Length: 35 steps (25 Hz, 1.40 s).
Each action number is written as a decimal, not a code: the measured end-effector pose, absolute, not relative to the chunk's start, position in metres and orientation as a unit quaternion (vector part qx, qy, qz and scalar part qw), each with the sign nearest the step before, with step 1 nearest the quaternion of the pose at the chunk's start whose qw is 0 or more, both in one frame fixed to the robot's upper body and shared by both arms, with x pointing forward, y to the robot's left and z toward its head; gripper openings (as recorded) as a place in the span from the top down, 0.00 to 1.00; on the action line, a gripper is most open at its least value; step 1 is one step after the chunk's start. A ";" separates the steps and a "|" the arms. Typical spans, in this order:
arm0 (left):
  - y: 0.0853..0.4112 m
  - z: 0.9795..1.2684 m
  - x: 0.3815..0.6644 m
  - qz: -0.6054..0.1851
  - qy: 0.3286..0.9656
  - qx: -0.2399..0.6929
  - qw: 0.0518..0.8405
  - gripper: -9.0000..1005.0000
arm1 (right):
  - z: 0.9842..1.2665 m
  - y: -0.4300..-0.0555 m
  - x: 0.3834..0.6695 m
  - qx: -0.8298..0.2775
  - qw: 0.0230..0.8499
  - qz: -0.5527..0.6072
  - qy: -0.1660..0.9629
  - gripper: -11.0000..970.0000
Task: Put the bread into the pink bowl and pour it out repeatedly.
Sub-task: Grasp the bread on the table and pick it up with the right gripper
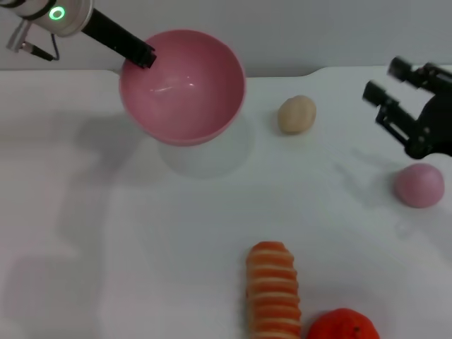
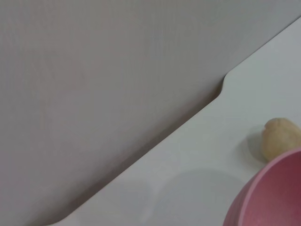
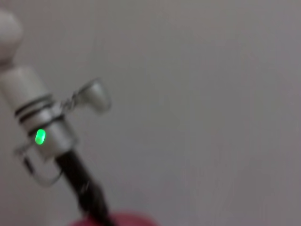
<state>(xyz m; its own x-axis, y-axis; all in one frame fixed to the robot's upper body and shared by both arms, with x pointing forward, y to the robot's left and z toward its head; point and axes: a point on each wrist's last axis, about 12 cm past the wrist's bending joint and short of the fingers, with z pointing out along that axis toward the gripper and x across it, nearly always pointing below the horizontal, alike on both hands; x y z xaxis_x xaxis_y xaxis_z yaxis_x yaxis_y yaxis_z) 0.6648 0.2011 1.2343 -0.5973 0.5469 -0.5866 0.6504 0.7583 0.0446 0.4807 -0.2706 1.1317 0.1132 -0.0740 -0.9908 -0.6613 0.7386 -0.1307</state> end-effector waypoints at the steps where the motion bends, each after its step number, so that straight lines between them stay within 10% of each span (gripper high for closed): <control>1: 0.203 1.234 0.664 -0.086 0.890 0.335 0.298 0.95 | 1.136 -0.270 0.481 -0.300 0.671 0.216 0.643 0.54; 24: 0.208 1.226 0.659 -0.078 0.887 0.357 0.284 0.95 | 1.225 -0.190 0.508 -0.566 0.260 0.147 0.769 0.55; 35: 0.210 1.217 0.653 -0.085 0.890 0.357 0.271 0.95 | 1.202 -0.146 0.531 -0.610 0.133 0.158 0.765 0.42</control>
